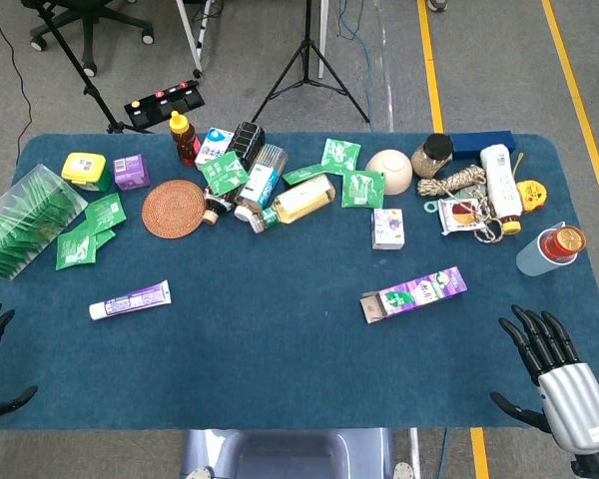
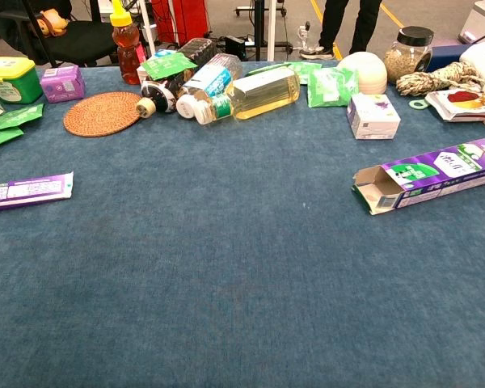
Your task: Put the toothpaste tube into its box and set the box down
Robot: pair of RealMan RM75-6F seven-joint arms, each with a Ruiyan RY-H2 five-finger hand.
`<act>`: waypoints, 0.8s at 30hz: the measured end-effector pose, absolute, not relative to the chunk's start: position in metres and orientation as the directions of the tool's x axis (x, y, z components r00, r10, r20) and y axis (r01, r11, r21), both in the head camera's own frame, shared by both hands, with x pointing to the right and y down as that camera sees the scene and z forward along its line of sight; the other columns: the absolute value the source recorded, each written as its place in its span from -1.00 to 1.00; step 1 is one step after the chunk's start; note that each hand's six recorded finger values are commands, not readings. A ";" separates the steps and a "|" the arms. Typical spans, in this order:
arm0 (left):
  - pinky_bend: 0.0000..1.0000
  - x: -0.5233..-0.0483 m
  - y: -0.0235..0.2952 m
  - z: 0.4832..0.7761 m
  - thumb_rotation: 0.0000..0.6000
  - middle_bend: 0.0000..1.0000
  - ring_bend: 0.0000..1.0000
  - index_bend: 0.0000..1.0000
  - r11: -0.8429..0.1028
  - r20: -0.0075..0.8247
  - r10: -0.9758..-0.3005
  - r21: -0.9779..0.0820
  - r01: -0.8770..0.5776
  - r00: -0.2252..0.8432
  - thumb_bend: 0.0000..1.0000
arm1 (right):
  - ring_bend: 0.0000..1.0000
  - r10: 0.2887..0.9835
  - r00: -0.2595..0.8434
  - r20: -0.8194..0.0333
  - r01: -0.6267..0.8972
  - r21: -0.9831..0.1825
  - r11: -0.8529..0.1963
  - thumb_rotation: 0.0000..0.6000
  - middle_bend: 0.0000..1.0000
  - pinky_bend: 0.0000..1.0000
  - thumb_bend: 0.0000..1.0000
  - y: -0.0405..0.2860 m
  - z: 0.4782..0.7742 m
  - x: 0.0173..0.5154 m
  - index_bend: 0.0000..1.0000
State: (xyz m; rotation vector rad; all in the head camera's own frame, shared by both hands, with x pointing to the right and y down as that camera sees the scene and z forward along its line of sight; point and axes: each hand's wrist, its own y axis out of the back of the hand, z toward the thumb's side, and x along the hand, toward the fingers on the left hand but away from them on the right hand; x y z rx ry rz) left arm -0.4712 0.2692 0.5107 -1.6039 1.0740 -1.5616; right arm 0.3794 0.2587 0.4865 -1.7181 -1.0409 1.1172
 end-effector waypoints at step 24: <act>-0.98 -0.474 0.237 0.565 1.00 -1.00 -1.00 -1.00 -0.500 0.505 -0.863 -0.854 -0.147 0.001 -0.91 | -1.00 0.929 0.256 -0.267 0.216 -0.921 -0.324 1.00 -1.00 -1.00 -1.00 0.257 0.485 0.383 -0.99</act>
